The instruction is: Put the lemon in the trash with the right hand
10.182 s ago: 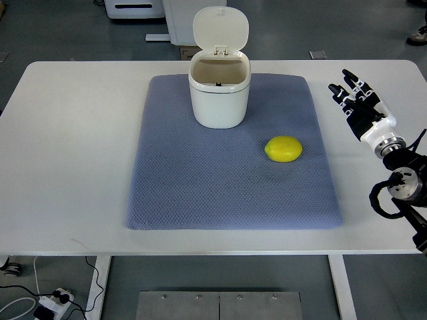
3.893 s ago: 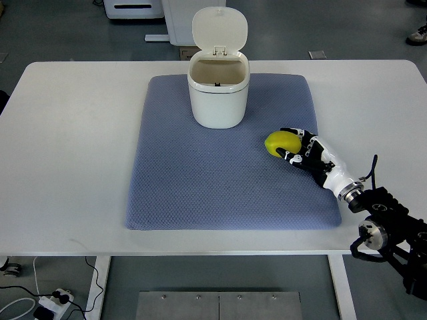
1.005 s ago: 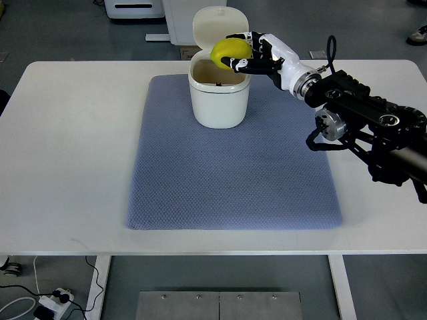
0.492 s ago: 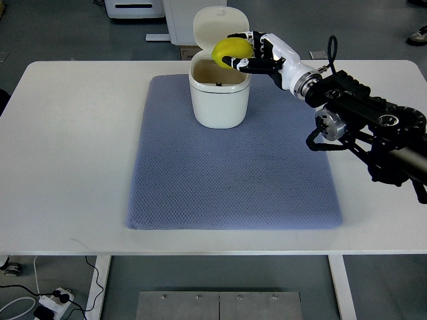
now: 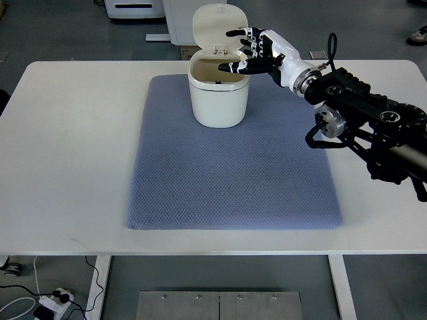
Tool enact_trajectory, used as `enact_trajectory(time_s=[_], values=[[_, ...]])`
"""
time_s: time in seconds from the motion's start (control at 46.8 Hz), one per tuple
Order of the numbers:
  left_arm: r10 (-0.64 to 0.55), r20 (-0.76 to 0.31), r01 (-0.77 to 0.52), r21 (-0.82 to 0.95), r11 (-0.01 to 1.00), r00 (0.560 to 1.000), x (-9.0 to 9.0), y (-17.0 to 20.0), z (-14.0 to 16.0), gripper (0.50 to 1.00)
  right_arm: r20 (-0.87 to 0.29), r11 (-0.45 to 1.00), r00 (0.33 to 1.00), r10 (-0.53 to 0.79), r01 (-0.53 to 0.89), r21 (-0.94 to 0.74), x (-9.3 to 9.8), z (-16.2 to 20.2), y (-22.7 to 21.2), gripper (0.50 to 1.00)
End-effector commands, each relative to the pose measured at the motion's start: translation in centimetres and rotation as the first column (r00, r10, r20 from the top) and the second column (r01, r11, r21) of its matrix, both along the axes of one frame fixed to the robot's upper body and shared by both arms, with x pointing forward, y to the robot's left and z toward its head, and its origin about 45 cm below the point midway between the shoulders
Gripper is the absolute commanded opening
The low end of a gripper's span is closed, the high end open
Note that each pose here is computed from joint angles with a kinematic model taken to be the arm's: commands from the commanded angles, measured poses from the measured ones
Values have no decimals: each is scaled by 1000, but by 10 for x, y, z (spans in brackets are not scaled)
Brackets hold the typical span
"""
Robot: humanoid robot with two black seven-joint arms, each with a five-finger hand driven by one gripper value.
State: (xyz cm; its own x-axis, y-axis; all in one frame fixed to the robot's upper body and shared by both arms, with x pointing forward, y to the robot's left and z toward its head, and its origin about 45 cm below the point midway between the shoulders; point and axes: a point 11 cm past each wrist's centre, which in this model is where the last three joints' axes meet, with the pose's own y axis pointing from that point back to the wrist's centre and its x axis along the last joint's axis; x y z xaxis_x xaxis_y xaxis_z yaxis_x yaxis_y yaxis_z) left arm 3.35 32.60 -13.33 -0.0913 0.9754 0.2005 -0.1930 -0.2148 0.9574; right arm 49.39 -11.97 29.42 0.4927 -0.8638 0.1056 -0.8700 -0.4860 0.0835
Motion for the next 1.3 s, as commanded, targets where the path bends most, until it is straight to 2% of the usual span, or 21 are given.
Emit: enact_trajectory(time_s=[0.0, 0.449, 1.048, 1.283], values=[[0, 0, 0, 0, 1000, 1000, 0, 0, 0, 1000, 2, 1000, 1000, 1, -1, 0, 0, 1, -1, 995], [0, 0, 0, 0, 1000, 1000, 0, 0, 0, 1000, 2, 1000, 1000, -25, 25, -5, -3, 4, -41, 998], [0, 0, 0, 0, 1000, 1000, 0, 0, 0, 1000, -51, 958, 967, -250, 255, 132, -8, -13, -143, 1000], [0, 0, 0, 0, 1000, 1000, 0, 0, 0, 1000, -131, 901, 928, -348, 370, 227, -21, -40, -179, 1000]])
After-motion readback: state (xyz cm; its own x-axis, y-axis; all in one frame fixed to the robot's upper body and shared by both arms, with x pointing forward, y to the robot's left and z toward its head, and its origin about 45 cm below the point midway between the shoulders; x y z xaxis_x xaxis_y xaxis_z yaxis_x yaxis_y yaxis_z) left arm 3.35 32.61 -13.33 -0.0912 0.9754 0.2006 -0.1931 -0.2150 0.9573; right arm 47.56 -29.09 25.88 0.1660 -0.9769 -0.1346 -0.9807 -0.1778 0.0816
